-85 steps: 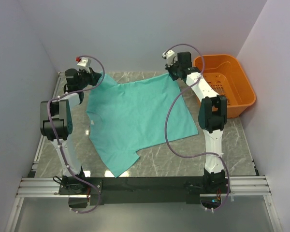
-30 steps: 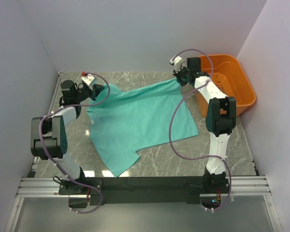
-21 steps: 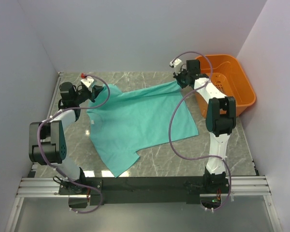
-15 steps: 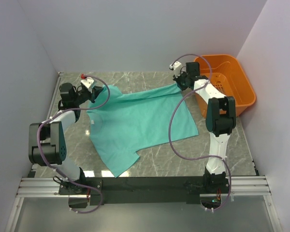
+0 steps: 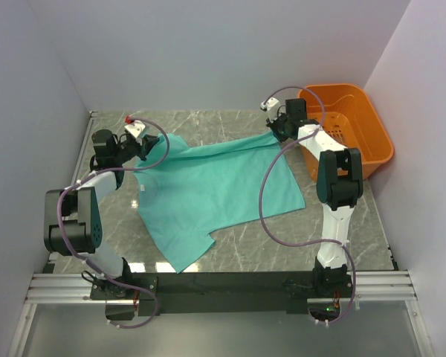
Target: Fold and stack the t-shirts
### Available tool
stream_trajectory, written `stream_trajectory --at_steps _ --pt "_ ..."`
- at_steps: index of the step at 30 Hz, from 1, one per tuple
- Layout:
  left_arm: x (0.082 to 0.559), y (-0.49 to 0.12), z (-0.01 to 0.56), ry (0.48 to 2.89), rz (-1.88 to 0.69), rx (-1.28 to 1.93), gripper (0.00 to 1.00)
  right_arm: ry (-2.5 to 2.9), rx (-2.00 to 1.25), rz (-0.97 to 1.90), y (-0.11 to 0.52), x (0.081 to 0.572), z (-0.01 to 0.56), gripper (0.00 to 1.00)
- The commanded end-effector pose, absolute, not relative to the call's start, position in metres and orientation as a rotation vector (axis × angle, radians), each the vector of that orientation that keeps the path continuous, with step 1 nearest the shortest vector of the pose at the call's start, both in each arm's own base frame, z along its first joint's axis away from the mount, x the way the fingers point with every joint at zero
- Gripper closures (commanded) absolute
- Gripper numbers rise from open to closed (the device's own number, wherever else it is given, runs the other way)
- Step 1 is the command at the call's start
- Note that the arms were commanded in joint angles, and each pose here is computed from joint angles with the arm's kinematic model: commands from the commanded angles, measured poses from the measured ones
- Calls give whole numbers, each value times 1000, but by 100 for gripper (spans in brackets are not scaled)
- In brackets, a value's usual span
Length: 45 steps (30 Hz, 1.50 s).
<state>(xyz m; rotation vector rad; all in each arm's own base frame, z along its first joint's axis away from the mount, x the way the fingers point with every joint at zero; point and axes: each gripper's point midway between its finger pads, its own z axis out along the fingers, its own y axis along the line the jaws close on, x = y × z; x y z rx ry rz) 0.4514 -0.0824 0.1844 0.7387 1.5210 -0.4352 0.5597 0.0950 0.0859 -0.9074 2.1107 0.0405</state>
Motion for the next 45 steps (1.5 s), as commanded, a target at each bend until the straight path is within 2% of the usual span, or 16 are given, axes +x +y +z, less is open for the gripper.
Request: stream_trajectory --at_steps 1,20,23,25,26,27,31,32,34,36,41,45 --pt "446 -84 201 1470 -409 775 99 2014 -858 -19 88 569 133 93" --pt "426 -87 175 1551 -354 822 99 2026 -839 -19 86 563 135 92" --pt "421 -87 171 1570 -353 824 99 2041 -856 -11 86 556 132 88" --pt "419 -91 168 1579 -343 847 98 2052 -870 -8 86 551 129 75" --pt "415 -92 163 1606 -343 853 93 2051 -886 -9 86 548 130 70" --pt "413 -97 162 1601 -331 886 88 2060 -892 -3 85 543 125 59" --pt "399 -110 155 1619 -330 938 77 1990 -920 29 91 525 155 45" --pt "396 -111 160 1605 -324 942 70 1988 -919 45 93 520 159 44" --pt "389 -113 160 1606 -328 948 62 1973 -925 81 97 511 173 42" --pt "382 -114 169 1581 -327 950 47 1967 -922 121 102 505 186 41" --pt "371 -109 209 1500 -273 870 42 1989 -933 310 121 467 204 42" --pt "377 -97 219 1562 -268 699 35 2009 -947 499 138 424 204 42"
